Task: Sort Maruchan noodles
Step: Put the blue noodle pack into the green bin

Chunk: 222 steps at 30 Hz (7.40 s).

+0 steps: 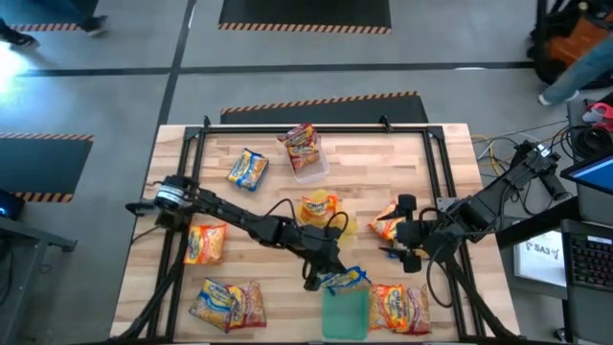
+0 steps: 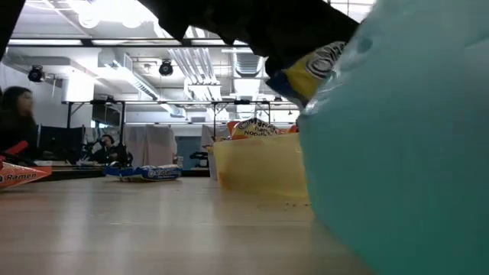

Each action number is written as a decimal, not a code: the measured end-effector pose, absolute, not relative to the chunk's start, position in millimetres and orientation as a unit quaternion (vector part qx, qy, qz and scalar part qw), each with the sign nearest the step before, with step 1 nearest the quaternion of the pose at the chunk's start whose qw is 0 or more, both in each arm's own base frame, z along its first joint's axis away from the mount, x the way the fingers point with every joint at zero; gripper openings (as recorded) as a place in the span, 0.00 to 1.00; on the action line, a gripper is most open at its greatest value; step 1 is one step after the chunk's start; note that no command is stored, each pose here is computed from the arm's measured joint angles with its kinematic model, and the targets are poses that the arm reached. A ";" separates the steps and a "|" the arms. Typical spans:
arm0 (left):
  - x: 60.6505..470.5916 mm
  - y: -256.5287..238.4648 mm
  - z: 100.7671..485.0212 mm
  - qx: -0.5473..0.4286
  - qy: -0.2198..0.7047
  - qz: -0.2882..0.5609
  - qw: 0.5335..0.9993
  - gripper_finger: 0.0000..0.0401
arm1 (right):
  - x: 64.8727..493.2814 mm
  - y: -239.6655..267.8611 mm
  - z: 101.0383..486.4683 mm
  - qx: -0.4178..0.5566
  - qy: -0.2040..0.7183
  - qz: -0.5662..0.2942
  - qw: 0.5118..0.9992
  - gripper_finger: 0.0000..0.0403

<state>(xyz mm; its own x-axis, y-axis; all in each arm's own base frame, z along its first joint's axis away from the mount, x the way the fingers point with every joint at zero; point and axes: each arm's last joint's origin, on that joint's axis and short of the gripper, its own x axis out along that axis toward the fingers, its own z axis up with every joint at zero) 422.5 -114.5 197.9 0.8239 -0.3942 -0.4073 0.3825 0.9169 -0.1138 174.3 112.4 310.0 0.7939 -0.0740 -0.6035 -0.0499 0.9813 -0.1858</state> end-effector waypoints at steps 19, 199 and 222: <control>419.4 -107.5 196.0 0.070 0.241 -0.106 0.962 0.00 | 174.3 112.4 310.0 -0.096 0.321 -0.007 0.942 0.85; 400.6 -123.1 234.8 0.152 0.326 0.060 0.931 0.43 | 174.3 112.3 310.0 -0.096 0.321 -0.007 0.942 0.85; 266.0 -62.1 219.2 -0.103 0.386 0.344 0.850 0.54 | 174.3 112.4 309.9 -0.096 0.321 -0.007 0.942 0.85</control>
<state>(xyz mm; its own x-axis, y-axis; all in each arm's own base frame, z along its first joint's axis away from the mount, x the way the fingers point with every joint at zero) 266.0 -62.1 219.2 0.4663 0.5047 -0.7266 -0.6642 0.7422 0.0893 174.3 112.4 309.9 0.7942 -0.0742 -0.6031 -0.0494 0.9813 -0.1858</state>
